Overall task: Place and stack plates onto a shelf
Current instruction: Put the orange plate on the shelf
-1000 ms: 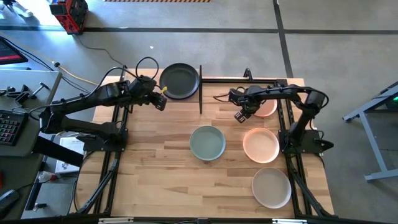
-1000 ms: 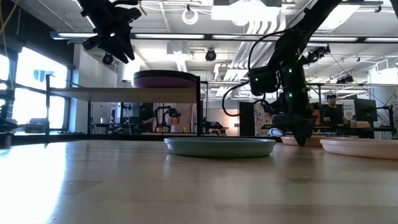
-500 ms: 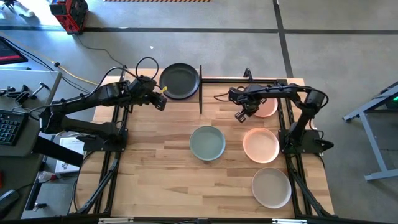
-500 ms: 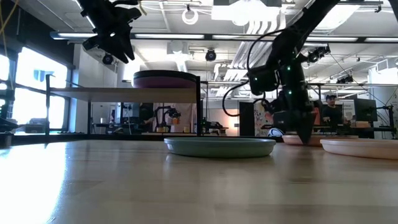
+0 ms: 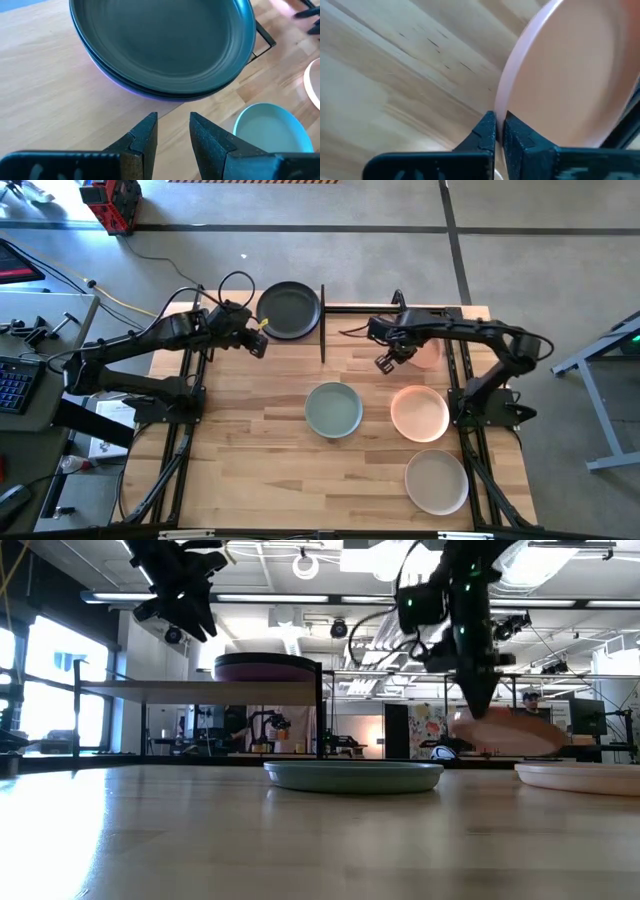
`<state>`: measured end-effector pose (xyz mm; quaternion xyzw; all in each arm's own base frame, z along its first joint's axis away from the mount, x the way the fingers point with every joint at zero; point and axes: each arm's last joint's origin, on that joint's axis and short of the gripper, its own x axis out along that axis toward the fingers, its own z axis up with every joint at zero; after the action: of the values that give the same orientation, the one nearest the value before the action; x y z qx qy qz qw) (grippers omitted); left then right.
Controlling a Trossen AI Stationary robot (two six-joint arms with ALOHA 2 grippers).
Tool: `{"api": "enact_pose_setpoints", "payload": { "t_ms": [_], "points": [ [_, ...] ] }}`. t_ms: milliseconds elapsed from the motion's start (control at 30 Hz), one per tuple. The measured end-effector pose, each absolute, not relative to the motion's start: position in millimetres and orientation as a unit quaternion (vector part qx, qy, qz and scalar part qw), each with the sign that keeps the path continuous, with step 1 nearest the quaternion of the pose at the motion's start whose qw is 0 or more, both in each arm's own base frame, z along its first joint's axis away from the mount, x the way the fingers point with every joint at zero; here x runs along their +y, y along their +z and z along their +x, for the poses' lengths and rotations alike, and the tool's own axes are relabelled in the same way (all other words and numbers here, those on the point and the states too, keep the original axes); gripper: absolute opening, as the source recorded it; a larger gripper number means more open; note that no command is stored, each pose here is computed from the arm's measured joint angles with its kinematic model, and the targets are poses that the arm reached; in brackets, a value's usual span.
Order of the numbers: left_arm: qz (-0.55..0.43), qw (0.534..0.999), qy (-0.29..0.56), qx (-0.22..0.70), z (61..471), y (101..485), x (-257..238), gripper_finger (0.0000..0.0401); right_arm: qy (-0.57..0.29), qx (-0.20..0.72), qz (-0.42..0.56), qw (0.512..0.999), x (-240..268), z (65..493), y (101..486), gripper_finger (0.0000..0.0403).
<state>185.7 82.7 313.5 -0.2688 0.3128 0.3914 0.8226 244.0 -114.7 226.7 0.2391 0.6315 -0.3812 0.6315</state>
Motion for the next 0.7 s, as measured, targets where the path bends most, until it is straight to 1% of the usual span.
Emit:
{"api": "enact_pose_setpoints", "payload": {
  "t_ms": [167,267,367,533,700],
  "points": [
    [-0.313,0.82,0.369,0.305,185,314,88,0.0104,-0.373,0.581,0.235,0.685,-103,241,264,0.0],
    [-0.355,0.815,0.352,0.293,183,315,94,0.0104,-0.347,0.557,0.206,0.726,-96,242,289,0.0],
    [-0.379,0.814,0.335,0.284,181,320,99,0.0104,-0.357,0.526,0.177,0.751,-92,242,317,0.0],
    [-0.388,0.823,0.333,0.247,178,337,108,0.0104,-0.368,0.485,0.115,0.785,-91,242,365,0.0],
    [-0.375,0.837,0.338,0.21,174,358,115,0.0104,-0.359,0.443,0.04,0.821,-96,239,405,0.0]
  ]
}}
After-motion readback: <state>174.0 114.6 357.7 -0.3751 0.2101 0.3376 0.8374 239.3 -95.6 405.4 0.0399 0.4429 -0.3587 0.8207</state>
